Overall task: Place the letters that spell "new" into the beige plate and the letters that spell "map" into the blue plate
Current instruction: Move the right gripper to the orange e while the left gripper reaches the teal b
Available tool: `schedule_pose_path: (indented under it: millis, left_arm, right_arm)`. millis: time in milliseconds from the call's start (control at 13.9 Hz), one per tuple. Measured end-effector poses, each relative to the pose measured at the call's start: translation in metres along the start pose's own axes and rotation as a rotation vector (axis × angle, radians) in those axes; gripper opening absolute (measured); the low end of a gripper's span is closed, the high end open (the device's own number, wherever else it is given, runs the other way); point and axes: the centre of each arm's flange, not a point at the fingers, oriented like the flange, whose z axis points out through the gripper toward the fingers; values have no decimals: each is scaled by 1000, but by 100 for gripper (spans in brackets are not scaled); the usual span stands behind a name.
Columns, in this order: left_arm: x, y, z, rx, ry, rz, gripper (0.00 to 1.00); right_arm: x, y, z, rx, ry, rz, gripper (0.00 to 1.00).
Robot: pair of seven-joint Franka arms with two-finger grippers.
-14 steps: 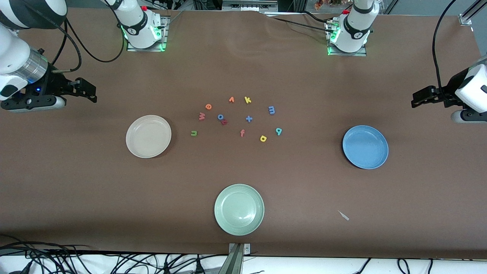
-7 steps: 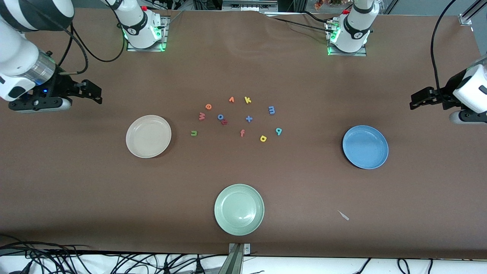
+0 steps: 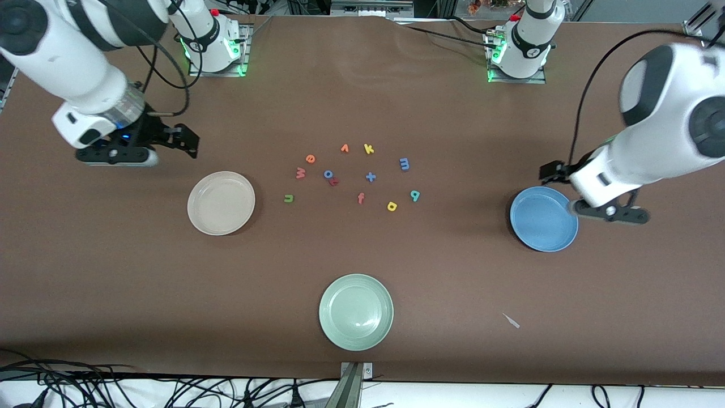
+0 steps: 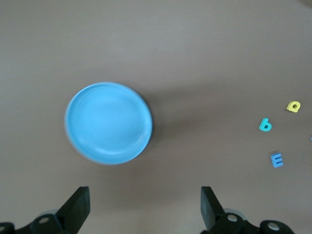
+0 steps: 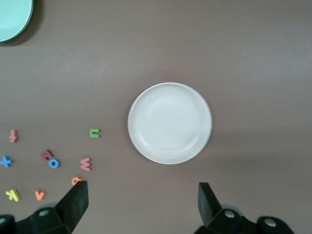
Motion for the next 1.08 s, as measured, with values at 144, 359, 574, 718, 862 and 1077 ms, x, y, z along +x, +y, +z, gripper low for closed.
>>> schedule_pose_path:
  millis: [144, 359, 574, 718, 862, 1077]
  left_arm:
    - [18, 34, 28, 2, -5, 54, 100]
    - [35, 101, 56, 5, 52, 135, 100]
    - [42, 157, 88, -27, 99, 118, 100]
    - [36, 187, 128, -44, 147, 114, 100]
    - [25, 204, 165, -51, 175, 103, 100]
    - [10, 220, 203, -57, 199, 102, 100]
  right_arm:
    - [-17, -39, 23, 2, 2, 29, 100]
    - [-37, -86, 53, 1, -22, 79, 100]
    - [-53, -111, 92, 11, -29, 153, 100]
    - [-68, -126, 122, 9, -46, 209, 100]
    - [-83, -146, 145, 4, -64, 270, 100]
    - [-100, -174, 177, -29, -55, 339, 100]
